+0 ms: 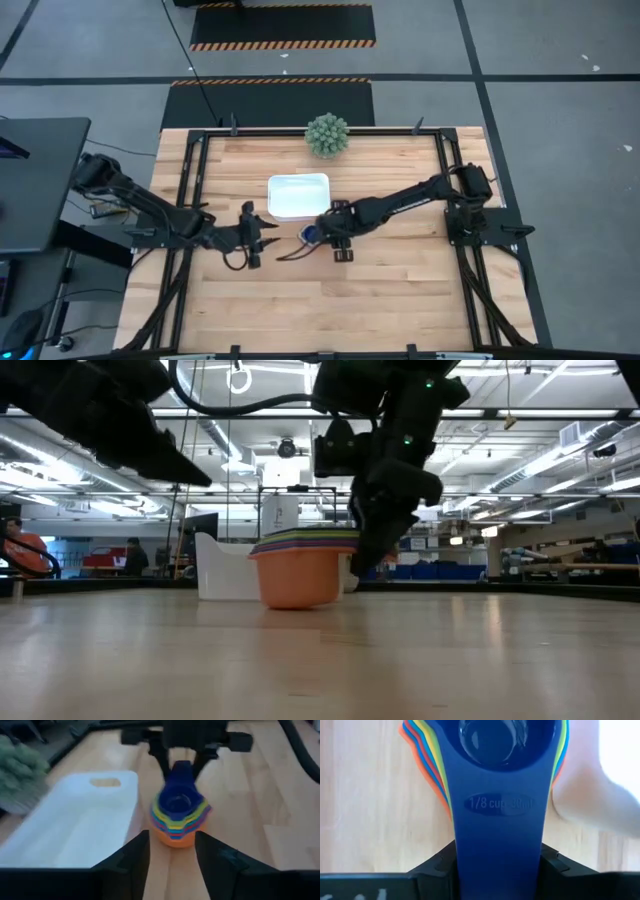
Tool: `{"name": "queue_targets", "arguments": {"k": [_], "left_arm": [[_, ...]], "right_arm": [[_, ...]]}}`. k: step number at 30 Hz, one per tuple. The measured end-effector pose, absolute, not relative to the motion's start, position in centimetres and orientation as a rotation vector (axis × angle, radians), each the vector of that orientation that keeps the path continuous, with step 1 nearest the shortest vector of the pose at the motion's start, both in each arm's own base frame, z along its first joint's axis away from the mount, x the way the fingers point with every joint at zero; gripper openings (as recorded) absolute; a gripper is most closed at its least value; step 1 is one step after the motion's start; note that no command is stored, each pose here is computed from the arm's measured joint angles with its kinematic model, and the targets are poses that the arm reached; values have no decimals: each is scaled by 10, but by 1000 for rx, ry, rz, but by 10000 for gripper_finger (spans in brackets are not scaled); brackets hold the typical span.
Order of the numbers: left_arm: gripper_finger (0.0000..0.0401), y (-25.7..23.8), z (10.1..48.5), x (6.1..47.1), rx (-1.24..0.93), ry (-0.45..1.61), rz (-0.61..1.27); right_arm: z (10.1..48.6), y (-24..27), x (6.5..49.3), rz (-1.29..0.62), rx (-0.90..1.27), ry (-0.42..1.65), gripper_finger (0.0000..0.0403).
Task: Nest measuring cups in basket
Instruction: Put the stacked measuring cups into the white bin
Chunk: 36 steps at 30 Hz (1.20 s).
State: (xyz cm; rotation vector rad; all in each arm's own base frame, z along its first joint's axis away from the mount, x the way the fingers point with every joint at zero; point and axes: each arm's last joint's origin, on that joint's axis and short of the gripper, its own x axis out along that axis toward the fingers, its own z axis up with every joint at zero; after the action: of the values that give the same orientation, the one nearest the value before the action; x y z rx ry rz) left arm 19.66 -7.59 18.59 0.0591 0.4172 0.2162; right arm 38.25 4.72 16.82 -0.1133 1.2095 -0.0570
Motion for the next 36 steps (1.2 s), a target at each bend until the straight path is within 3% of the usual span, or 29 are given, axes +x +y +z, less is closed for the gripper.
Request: {"name": "queue_targets", "arguments": {"k": [7,15,36], "left_arm": [[228,-67,152,192,-96,487,149],[270,-64,119,182,-107,506,136],[274,-67,85,217,-98,486,169]], "right_arm": [[171,37,390,-29,-83,1146,166],[176,38,400,8,-132,1031,166],[171,41,402,72,-120,961,153]]}}
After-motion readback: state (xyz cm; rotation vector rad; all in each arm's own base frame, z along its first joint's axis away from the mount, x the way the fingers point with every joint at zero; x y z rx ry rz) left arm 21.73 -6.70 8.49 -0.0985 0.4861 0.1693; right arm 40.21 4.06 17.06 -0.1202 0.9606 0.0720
